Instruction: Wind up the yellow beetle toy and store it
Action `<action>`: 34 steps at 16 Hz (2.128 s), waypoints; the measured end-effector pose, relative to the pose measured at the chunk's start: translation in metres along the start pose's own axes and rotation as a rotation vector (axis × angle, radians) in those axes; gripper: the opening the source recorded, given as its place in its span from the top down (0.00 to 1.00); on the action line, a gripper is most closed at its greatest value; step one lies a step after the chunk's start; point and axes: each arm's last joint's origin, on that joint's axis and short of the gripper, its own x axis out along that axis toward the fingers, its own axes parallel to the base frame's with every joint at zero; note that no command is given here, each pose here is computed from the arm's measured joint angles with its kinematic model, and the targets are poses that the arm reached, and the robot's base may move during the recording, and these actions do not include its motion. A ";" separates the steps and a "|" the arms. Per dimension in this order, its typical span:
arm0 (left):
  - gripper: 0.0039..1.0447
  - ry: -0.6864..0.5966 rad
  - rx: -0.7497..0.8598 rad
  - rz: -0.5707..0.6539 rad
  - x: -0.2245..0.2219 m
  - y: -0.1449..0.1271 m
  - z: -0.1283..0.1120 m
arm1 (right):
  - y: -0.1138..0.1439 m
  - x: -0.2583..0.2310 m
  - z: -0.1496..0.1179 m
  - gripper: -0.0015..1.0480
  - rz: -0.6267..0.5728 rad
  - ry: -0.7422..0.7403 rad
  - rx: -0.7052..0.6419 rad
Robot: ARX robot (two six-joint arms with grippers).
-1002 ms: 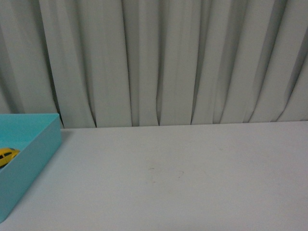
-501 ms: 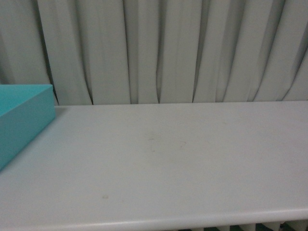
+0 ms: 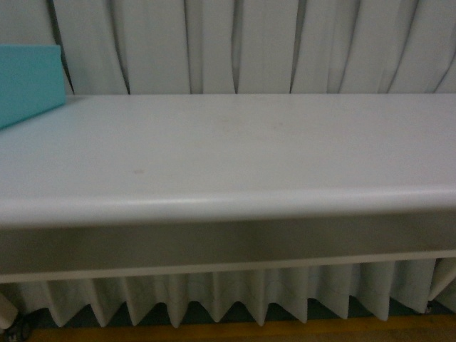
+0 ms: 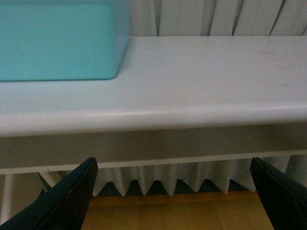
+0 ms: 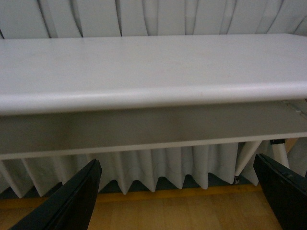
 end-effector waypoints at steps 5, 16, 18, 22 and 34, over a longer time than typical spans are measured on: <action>0.06 -0.001 0.000 0.001 0.000 0.000 0.000 | 0.000 0.000 0.000 0.06 -0.001 0.000 0.000; 0.06 0.000 0.000 0.001 0.000 0.000 0.000 | 0.000 0.000 0.000 0.06 0.000 0.000 0.000; 0.06 0.000 0.000 0.001 0.000 0.000 0.000 | 0.000 0.000 0.000 0.06 0.000 0.000 0.000; 0.06 0.000 0.000 0.001 0.000 0.000 0.000 | 0.000 0.000 0.000 0.06 0.000 0.000 0.000; 0.06 0.000 0.000 0.001 0.000 0.000 0.000 | 0.000 0.000 0.000 0.06 0.000 0.000 0.000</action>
